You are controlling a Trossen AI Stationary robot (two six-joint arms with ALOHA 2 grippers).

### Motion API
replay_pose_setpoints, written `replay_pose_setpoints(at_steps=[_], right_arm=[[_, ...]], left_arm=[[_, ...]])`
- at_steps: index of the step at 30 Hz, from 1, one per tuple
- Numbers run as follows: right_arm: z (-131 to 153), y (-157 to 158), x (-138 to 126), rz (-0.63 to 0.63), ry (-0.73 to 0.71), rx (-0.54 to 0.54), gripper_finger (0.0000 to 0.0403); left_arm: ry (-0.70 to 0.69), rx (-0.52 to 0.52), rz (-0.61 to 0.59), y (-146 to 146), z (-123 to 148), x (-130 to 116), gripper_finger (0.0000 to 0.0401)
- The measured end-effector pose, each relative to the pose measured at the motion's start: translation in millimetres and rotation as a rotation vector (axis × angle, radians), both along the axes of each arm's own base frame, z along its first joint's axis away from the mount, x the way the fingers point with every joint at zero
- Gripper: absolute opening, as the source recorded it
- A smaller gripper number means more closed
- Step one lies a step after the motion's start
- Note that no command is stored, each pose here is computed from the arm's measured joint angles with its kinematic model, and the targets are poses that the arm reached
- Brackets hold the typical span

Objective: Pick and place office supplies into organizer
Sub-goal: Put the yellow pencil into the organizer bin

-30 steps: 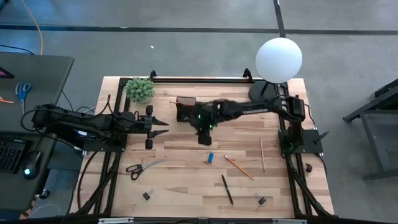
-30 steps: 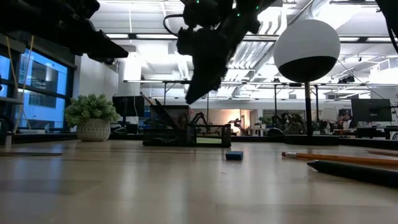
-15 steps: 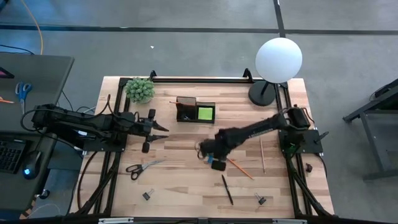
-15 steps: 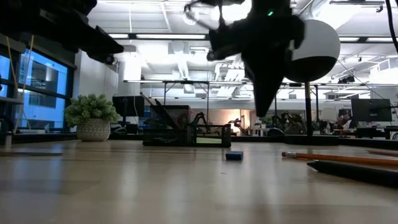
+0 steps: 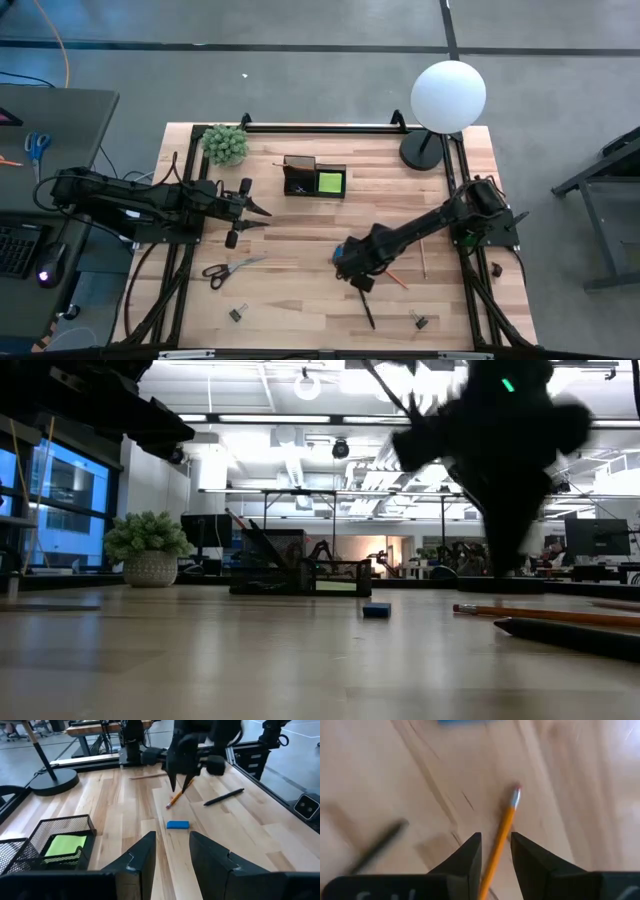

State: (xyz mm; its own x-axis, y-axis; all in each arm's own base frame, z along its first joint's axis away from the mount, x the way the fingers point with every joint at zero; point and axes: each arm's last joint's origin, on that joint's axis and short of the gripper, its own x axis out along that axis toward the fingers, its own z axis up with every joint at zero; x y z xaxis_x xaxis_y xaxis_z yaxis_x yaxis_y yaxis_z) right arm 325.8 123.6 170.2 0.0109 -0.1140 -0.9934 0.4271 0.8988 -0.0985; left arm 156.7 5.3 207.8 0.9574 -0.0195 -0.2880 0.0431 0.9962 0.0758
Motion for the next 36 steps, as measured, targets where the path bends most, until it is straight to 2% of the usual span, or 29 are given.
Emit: replay_pose_setpoints(at_steps=[3, 8, 11, 22, 26, 32, 36], right_arm=[[-15.5, -4.5, -15.4, -0.038, 0.011, 0.014, 0.0096], [-16.6, -10.3, -29.4, -0.099, -0.171, 0.086, 0.0096], [-17.8, -14.1, -39.0, -0.139, -0.229, 0.117, 0.0096], [-37.8, -18.7, -49.9, -0.195, -0.306, 0.148, 0.0095], [-38.2, -19.5, -50.9, -0.192, -0.3, 0.127, 0.0076], [-42.7, -19.5, -50.4, -0.183, -0.285, 0.112, 0.0015], [-44.1, -19.7, -50.2, -0.176, -0.284, 0.098, 0.0012]], left_arm=[[-0.002, 0.0, 0.0, 0.0, 0.2, 0.0, 0.0106], [-0.01, 0.002, 0.0, 0.0, 0.9, 0.2, 0.0106], [-0.027, 0.003, -0.001, 0.0, 2.5, 0.7, 0.0106], [-0.025, -0.004, 0.001, 0.0, 2.3, 0.7, 0.0106], [-0.025, -0.005, 0.001, 0.0, 2.3, 0.7, 0.0106], [-0.025, -0.005, 0.001, 0.0, 2.3, 0.7, 0.0106], [-0.024, -0.006, 0.002, 0.0, 2.3, 0.7, 0.0106]])
